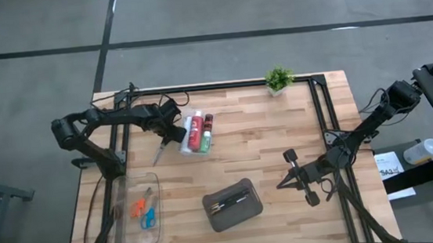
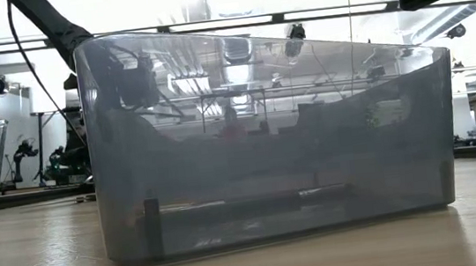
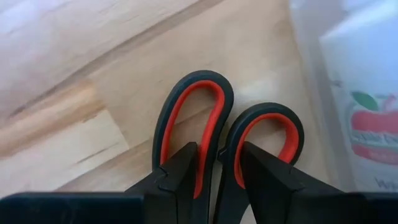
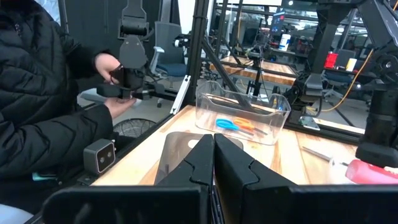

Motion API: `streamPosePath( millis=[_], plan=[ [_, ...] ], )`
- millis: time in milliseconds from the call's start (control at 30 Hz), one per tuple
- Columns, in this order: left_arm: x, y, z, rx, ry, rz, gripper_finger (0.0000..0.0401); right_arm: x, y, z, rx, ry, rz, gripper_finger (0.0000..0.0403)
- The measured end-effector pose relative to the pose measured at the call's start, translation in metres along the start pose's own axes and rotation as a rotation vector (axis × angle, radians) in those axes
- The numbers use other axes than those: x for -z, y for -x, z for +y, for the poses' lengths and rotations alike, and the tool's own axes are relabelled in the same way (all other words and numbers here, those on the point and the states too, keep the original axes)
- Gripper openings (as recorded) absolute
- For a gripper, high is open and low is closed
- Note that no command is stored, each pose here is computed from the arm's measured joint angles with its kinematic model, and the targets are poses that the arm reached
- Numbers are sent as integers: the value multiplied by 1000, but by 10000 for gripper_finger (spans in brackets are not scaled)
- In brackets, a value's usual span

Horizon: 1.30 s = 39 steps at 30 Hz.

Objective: Pick & Place Paint Supplies
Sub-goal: Put the black scissors into the bottom transparent bin

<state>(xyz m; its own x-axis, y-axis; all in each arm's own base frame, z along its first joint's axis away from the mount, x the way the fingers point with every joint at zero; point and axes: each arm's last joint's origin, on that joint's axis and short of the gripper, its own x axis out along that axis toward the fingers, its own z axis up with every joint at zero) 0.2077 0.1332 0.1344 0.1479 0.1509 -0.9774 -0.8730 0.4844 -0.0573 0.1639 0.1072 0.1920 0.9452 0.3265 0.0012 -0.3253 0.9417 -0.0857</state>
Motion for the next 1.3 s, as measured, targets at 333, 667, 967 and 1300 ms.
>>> streamPosePath(
  millis=[333, 667, 967, 1300],
  plan=[
    [3, -2, 5, -18, 261, -4, 128, 0, 0, 0, 1, 0, 0, 8],
    [3, -2, 5, -33, 456, -10, 101, 0, 0, 0, 1, 0, 0, 8],
    [3, -2, 6, -34, 493, -11, 101, 0, 0, 0, 0, 0, 0, 8],
    [4, 0, 8, -40, 537, -6, 100, 0, 0, 0, 0, 0, 0, 8]
  ],
)
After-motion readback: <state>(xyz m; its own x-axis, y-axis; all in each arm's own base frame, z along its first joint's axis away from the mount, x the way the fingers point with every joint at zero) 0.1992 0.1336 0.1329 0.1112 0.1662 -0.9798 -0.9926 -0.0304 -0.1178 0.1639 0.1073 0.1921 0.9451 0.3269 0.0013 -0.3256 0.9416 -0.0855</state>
